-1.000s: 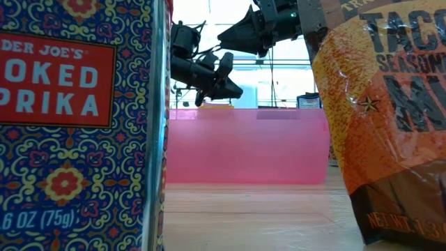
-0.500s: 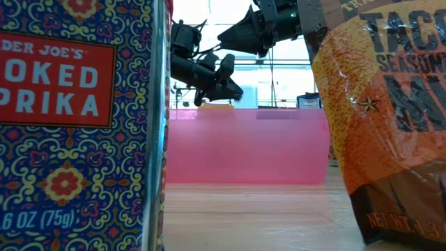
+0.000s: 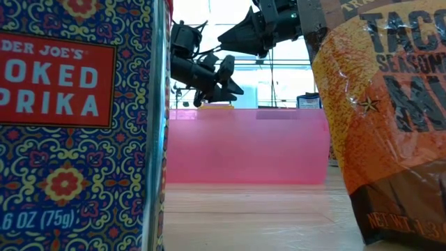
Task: Pick & Place Kitchen Items
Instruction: Put the top right small black food coloring bottle into the orange basket
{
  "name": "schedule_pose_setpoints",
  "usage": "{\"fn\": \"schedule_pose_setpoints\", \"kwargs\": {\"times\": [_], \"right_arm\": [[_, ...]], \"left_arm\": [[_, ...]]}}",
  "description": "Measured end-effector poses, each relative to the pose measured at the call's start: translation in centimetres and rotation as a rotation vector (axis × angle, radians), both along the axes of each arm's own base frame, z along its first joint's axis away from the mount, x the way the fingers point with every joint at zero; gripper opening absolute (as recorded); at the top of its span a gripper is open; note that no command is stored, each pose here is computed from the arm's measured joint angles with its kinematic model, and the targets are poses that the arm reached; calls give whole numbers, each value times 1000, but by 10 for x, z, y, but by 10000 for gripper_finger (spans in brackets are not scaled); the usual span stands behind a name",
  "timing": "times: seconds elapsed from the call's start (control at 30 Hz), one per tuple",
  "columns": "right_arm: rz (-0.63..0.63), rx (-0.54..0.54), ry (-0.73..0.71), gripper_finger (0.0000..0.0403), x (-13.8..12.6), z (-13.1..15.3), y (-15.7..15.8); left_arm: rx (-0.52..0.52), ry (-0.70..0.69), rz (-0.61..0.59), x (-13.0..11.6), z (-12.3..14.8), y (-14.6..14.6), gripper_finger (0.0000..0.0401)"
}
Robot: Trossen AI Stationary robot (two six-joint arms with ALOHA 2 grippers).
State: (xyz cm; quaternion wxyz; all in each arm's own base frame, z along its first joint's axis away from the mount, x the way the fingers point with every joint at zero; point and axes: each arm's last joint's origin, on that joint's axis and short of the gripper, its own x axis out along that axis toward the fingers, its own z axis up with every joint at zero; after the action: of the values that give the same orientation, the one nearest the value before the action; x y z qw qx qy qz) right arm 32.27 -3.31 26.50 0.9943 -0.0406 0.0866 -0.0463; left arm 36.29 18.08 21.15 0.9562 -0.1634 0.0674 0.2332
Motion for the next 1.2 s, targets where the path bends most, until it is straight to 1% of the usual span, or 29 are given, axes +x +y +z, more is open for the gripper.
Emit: {"fn": "schedule_pose_setpoints", "kwargs": {"times": [0.13,0.2,0.3,0.4,0.5,0.63,0.73,0.8,0.9,1.03,1.2], "right_arm": [[-8,17,18,171,0,-2,0],[-41,14,31,171,-1,-3,-1],[-173,-9,68,171,-2,-6,-5],[-321,-82,137,171,-6,-11,-13],[-430,-93,189,171,-11,-15,-27],[-521,-45,191,171,-22,-11,-51],[-608,3,202,171,-36,-7,-74],[-633,48,227,171,-48,-6,-89],[-644,138,231,167,-63,-7,-116],[-645,268,255,148,-84,-17,-151],[-668,361,293,123,-106,-32,-184]], "left_arm": [[-8,25,-6,0,-2,0,154],[-13,33,-11,-1,-3,-1,154],[-2,54,-17,-1,-5,-1,154],[10,76,-30,-2,-2,-3,154],[20,78,-65,-4,4,-6,154],[32,112,-102,-7,12,-13,154],[27,122,-117,-9,20,-20,154],[17,144,-131,-10,22,-26,154],[17,159,-161,-7,22,-37,154],[12,164,-204,-3,23,-50,154],[24,156,-251,3,24,-68,154]]}}
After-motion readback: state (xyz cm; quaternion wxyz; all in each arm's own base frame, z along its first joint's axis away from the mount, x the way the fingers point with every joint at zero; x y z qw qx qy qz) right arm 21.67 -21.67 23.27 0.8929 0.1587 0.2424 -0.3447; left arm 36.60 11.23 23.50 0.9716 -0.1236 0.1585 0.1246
